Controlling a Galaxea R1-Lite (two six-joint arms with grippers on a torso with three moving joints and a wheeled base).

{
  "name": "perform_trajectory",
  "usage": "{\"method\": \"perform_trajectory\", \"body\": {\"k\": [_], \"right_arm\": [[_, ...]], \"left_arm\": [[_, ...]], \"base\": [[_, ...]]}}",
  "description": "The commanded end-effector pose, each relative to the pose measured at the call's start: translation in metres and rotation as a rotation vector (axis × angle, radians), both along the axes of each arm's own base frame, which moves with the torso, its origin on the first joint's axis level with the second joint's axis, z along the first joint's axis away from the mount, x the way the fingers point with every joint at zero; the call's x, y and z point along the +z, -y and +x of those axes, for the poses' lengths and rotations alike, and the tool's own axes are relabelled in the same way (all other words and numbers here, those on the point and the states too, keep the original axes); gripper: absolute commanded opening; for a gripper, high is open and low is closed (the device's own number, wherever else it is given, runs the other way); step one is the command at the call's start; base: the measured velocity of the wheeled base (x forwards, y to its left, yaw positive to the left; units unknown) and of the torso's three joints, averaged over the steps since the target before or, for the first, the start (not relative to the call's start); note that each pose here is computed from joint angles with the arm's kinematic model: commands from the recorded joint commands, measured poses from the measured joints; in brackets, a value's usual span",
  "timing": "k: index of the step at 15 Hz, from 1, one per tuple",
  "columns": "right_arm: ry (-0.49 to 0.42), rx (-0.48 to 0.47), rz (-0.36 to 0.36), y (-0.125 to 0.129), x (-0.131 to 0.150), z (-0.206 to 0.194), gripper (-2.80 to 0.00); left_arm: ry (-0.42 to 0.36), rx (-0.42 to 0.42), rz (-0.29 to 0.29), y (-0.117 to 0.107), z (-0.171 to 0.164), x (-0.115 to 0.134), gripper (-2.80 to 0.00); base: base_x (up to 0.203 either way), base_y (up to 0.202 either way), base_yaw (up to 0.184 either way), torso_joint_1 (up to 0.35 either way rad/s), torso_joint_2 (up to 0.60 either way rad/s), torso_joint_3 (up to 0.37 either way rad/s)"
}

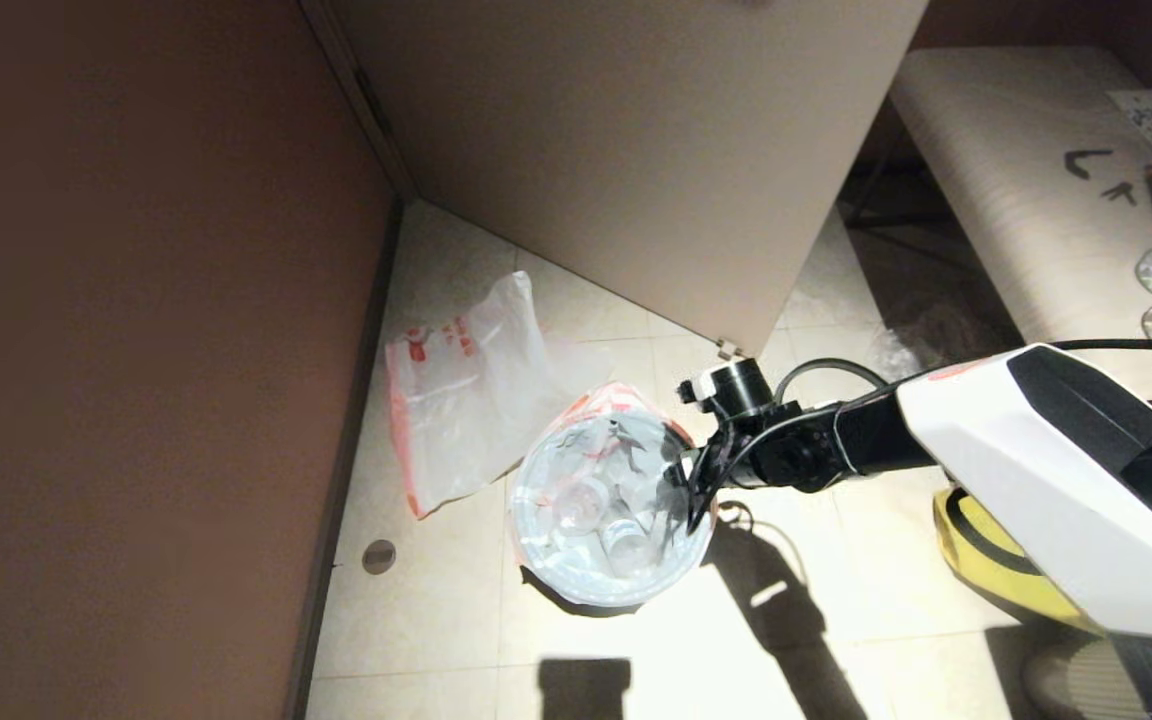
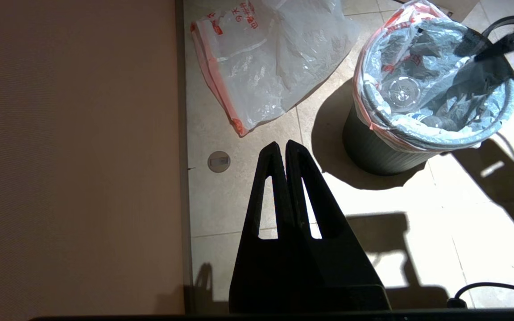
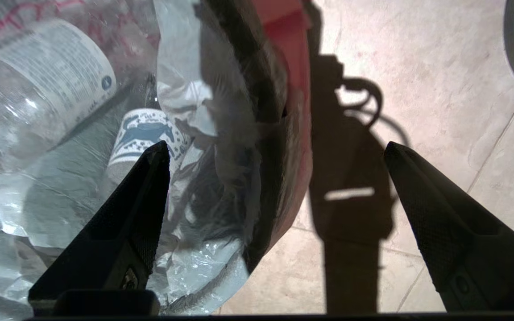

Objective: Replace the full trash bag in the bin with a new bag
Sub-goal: Place the trash bag on the floor

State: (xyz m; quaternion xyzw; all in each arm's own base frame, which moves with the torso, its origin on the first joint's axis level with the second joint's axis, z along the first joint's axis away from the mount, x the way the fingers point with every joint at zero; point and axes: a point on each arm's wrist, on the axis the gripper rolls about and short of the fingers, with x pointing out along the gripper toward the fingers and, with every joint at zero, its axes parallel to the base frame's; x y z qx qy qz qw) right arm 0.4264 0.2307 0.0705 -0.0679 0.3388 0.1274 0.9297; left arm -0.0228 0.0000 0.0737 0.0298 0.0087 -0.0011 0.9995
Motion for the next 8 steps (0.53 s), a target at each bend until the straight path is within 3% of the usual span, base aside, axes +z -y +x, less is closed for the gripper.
{"method": "perform_trajectory", "body": {"k": [1, 2, 3, 8], "right_arm": [[-0.028, 0.001, -0.017, -0.002, -0.016, 0.002, 0.0], [-0.028, 0.002, -0.016, -0.002, -0.016, 0.002, 0.0], [-0.031, 0.002, -0.017, -0.002, -0.019, 0.003, -2.8], [-0.046, 0.01, -0.024, -0.007, -0.028, 0.003, -2.8]], "left_arm": [[-0.006, 0.0, 0.0, 0.0, 0.0, -0.002, -2.8], [-0.006, 0.0, 0.0, 0.0, 0.0, -0.002, -2.8], [-0.006, 0.0, 0.0, 0.0, 0.0, -0.002, -2.8], [-0.006, 0.0, 0.0, 0.0, 0.0, -0.002, -2.8]], "base": [[0.0, 0.0, 0.0, 0.0, 0.0, 0.0], [0.0, 0.0, 0.0, 0.0, 0.0, 0.0], [0.0, 0.0, 0.0, 0.0, 0.0, 0.0], [0.0, 0.0, 0.0, 0.0, 0.0, 0.0]]}}
